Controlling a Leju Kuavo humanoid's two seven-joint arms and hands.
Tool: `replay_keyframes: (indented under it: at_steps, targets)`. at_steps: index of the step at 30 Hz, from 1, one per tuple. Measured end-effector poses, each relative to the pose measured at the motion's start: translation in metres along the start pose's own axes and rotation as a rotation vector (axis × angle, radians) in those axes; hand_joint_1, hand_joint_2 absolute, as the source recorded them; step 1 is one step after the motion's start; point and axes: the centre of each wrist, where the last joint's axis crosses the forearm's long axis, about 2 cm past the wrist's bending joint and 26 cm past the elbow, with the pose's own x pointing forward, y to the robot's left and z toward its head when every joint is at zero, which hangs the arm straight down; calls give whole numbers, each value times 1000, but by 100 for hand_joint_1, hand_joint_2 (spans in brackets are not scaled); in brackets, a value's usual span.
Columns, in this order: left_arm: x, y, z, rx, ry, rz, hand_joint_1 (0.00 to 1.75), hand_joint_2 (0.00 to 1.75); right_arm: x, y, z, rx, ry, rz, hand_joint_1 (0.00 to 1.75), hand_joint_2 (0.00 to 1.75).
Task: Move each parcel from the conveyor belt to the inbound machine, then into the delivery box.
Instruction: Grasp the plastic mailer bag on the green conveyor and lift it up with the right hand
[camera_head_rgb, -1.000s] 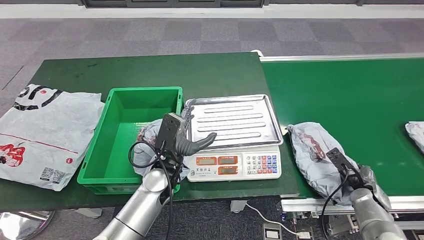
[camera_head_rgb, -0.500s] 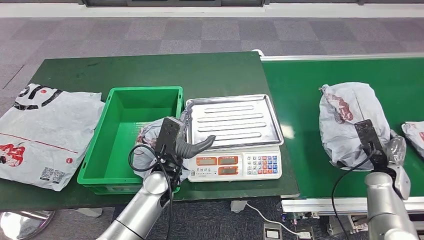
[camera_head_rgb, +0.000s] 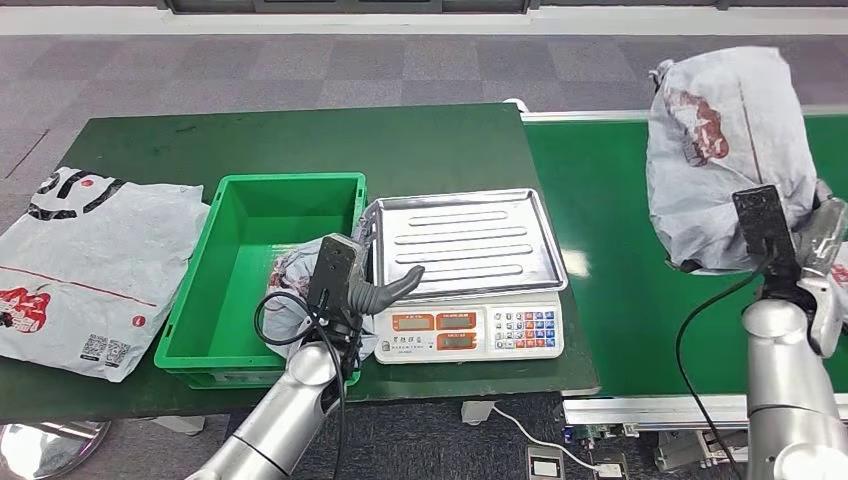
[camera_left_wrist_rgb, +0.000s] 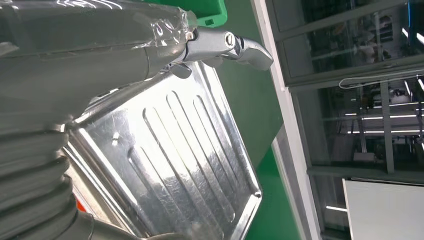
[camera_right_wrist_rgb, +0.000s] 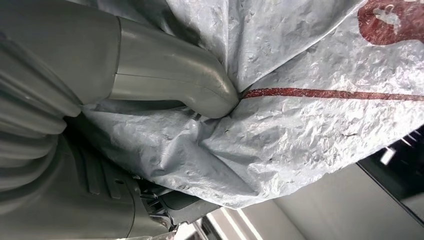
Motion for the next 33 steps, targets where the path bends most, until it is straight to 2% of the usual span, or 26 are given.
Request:
replay_keyframes:
  at_steps: [4,7,12,18,21,27,33]
  targets:
    - [-2,0,1,-1,-2,-3,0,175,16,-5,-1,-46,-63,-61,175,175]
    - [-3,0,0,-4,-2,-6,0,175,29,-5,-1,-10,-113,-106,175,175]
    - [-1,-4,-5,-20,-3,-19,0,175,58,17,14,136,-203,-128,175,175]
    - [-2,-8,-6,-30,6,-20,0,175,74,32,26,201,-251,-144,175,175]
    - [-2,-9,-8,-33,5,-21,0,175,92,51,38,282,-287,-157,175,175]
    - [1,-15,-14,-44,-5,-28,0,175,150,105,78,473,-358,-204,175,175]
    - [-1,-15,-13,-46,5,-32,0,175,167,118,87,520,-386,-231,175,175]
